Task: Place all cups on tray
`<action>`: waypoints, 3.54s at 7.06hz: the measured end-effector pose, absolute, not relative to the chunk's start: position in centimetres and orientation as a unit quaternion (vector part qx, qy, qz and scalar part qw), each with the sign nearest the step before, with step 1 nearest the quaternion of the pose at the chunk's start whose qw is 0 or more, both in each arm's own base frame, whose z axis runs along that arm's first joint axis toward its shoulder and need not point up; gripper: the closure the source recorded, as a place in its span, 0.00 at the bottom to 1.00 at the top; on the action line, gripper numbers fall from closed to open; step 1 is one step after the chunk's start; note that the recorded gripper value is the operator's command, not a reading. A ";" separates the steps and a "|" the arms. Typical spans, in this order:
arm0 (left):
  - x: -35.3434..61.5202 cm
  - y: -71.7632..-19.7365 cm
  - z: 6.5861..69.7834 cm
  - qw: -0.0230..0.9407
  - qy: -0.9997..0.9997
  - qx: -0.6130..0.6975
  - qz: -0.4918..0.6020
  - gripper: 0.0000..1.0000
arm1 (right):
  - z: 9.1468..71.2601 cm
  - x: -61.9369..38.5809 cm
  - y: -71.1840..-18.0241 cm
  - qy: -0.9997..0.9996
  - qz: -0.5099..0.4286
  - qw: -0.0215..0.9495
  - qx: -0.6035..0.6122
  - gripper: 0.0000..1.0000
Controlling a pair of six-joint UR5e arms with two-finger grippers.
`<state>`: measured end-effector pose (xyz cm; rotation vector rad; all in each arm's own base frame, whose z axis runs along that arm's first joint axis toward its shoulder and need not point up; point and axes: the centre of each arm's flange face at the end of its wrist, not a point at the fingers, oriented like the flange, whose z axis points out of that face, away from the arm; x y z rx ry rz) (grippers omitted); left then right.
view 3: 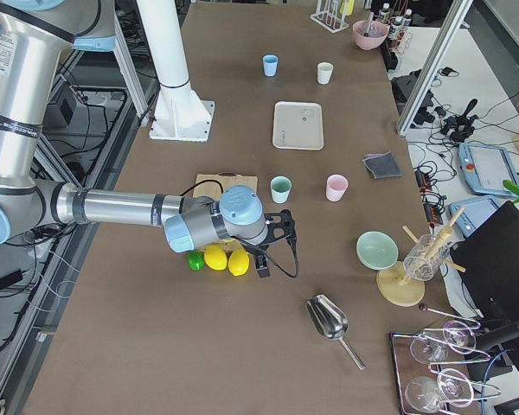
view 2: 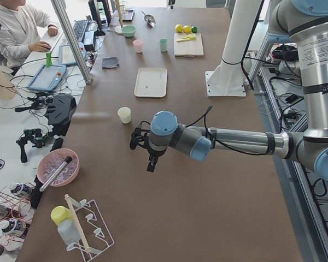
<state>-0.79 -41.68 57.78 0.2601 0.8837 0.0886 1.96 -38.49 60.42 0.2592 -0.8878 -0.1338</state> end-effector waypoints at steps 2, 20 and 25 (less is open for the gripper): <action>-0.7 -41.6 58.4 0.898 0.421 0.119 0.038 0.02 | 56.2 -2.5 -42.0 -0.459 -0.041 0.880 0.113 0.06; 21.8 -43.5 44.8 0.888 0.449 0.075 -0.068 0.08 | 33.0 -36.7 -48.0 -0.503 -0.016 0.864 0.001 1.00; 31.1 -38.3 45.1 0.900 0.430 0.063 -0.004 1.00 | 26.2 -45.7 -44.4 -0.501 0.019 0.865 -0.003 1.00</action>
